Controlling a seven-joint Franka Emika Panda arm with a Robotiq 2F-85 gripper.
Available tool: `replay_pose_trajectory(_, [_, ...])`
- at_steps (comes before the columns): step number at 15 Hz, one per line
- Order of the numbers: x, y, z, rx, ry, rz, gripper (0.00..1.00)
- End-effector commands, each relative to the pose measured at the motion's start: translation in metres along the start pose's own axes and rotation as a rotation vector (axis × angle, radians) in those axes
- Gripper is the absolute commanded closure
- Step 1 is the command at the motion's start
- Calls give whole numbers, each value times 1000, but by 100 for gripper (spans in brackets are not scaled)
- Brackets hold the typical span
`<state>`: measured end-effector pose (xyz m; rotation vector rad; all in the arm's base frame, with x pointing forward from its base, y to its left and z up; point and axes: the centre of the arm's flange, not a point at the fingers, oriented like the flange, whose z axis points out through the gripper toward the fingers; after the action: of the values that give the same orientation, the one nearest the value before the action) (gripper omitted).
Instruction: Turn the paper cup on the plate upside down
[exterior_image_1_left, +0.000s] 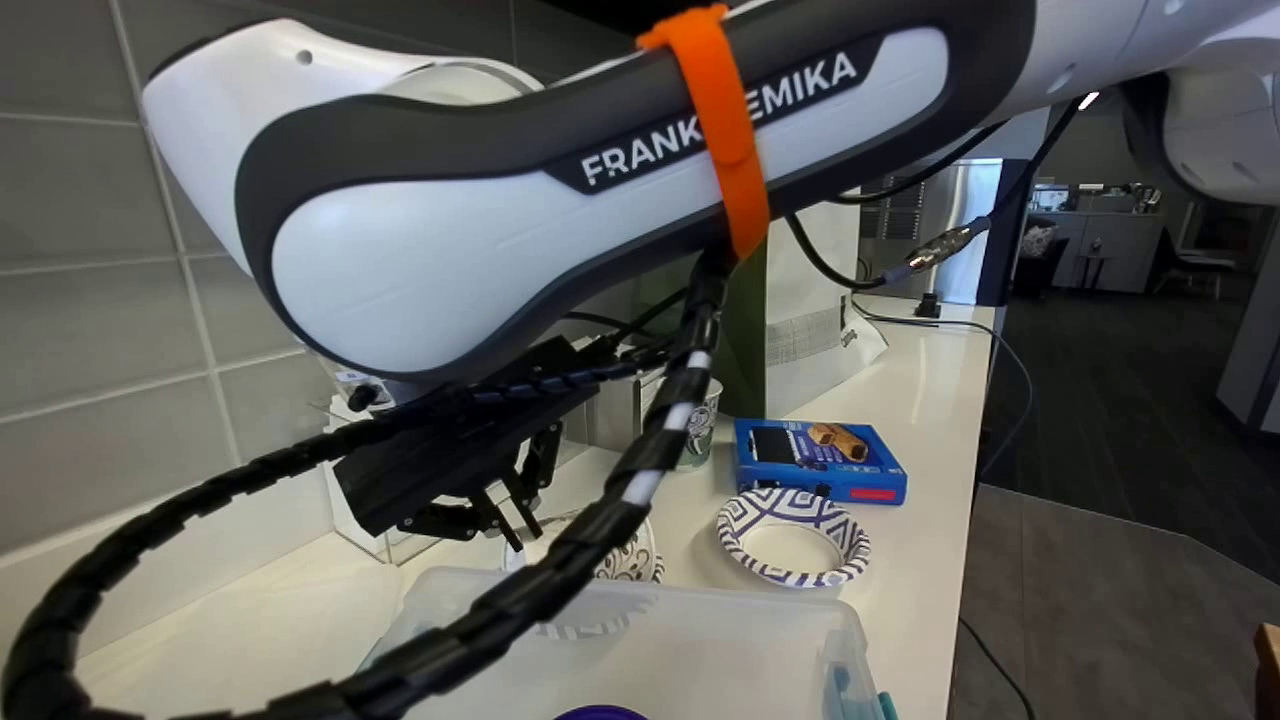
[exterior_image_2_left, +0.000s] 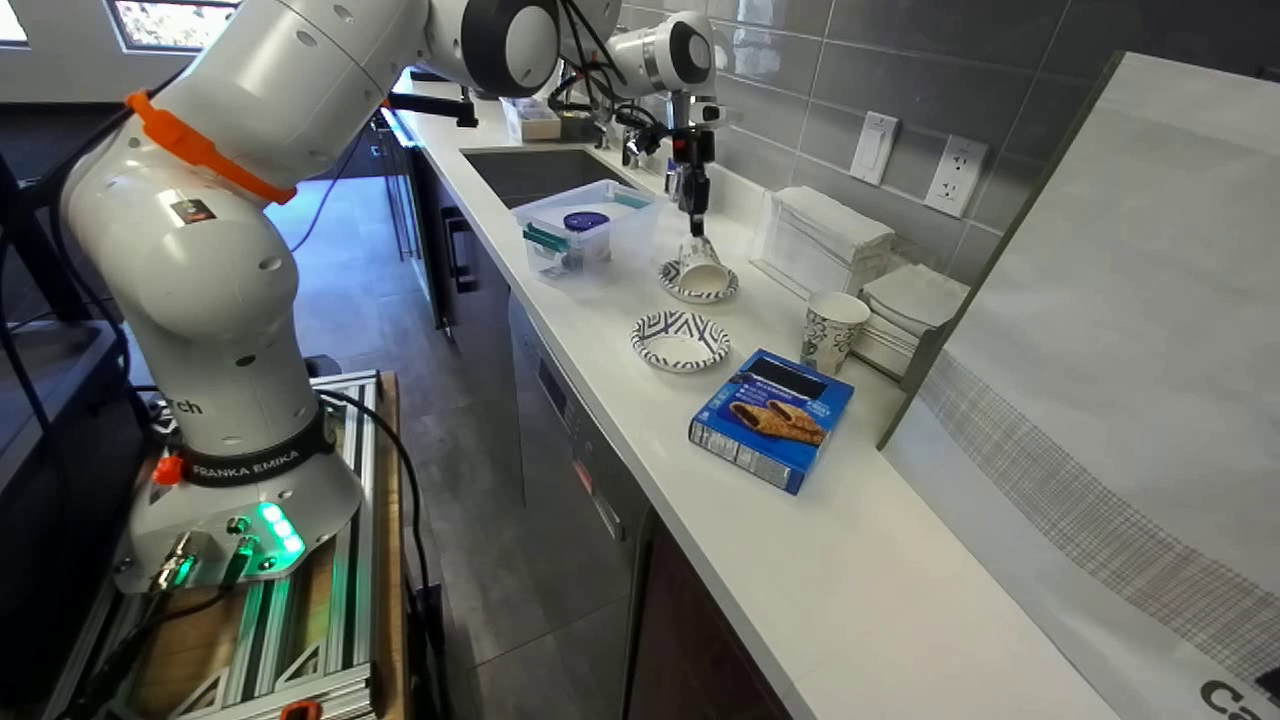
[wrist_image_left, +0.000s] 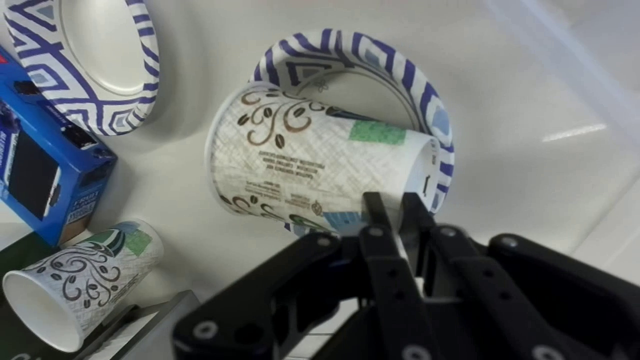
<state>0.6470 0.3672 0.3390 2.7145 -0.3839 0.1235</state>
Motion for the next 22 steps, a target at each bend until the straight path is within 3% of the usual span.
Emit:
replay_pose_trajectory(1, [1, -4, -5, -23, -9, -11, 100])
replay_pose_trajectory(9, [-5, 2, -21, -46, -5, -16, 98])
replay_pose_trajectory(13, [-8, 12, -44, -11, 6, 20, 98])
replay_pose_trajectory(22, [-12, 58, -95, 65, 52, 247, 98])
